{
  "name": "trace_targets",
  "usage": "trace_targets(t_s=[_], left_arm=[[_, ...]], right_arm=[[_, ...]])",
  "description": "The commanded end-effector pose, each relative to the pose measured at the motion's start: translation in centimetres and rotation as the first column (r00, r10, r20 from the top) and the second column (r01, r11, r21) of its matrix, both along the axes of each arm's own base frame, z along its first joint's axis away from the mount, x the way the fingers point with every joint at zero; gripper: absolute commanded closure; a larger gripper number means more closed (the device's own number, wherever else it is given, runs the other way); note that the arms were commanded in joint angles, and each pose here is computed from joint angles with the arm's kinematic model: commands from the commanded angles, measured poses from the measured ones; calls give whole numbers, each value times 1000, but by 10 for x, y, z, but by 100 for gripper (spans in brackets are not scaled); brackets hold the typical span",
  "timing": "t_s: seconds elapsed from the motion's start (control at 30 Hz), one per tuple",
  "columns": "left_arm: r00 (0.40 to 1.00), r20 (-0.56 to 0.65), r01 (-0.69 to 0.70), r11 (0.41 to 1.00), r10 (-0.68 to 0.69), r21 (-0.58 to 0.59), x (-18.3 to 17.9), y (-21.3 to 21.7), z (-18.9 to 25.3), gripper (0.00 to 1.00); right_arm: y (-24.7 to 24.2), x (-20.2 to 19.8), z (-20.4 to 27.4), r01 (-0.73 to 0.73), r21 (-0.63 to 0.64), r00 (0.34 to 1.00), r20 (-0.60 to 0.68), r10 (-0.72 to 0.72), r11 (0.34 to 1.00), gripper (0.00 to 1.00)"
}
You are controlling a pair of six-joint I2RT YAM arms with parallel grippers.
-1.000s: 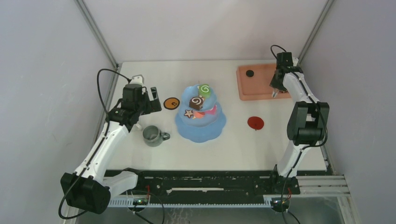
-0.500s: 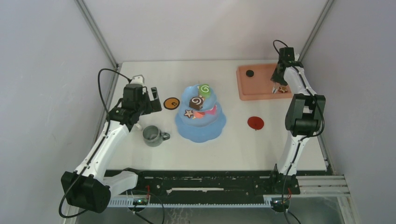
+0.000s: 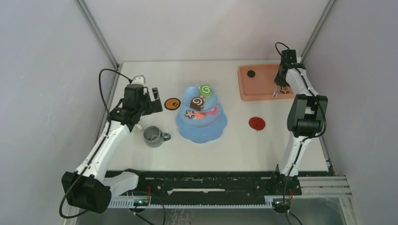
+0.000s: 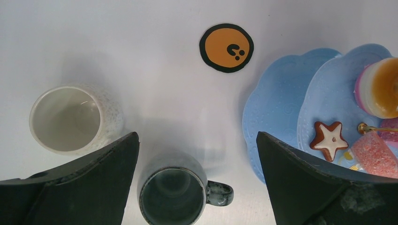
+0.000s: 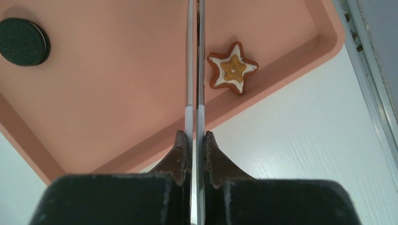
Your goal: Serve the afternoon tea
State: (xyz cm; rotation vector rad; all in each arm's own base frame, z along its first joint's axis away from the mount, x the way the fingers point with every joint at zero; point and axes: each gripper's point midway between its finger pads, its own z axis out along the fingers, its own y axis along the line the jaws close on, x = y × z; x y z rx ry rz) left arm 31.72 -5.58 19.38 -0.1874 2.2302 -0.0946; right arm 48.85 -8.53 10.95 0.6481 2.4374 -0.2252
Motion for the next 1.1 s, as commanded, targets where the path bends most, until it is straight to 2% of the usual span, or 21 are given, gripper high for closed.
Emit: trace_targets(t_s=[0.0, 0.4, 0.63, 0.93, 1.07], left_arm=[[995, 101, 5, 1000, -2, -27, 13, -2, 36, 0], [991, 124, 65, 996, -56, -66, -1, -11, 46, 0], [987, 135, 98, 989, -83, -112, -8, -20, 51, 0], [984, 163, 90, 989, -70, -119, -15, -17, 61, 0], [984, 167, 86, 989, -65, -121, -17, -16, 62, 0]], right_arm=[[4, -5, 49, -9, 15, 993, 117, 7, 1000, 100], [44, -84, 73, -56, 66, 987, 154, 46, 996, 100], [81, -141, 100, -141, 35, 974, 182, 133, 989, 100], [141, -237, 88, -292, 57, 952, 110, 284, 955, 100], [169, -276, 78, -368, 111, 930, 72, 362, 923, 100]])
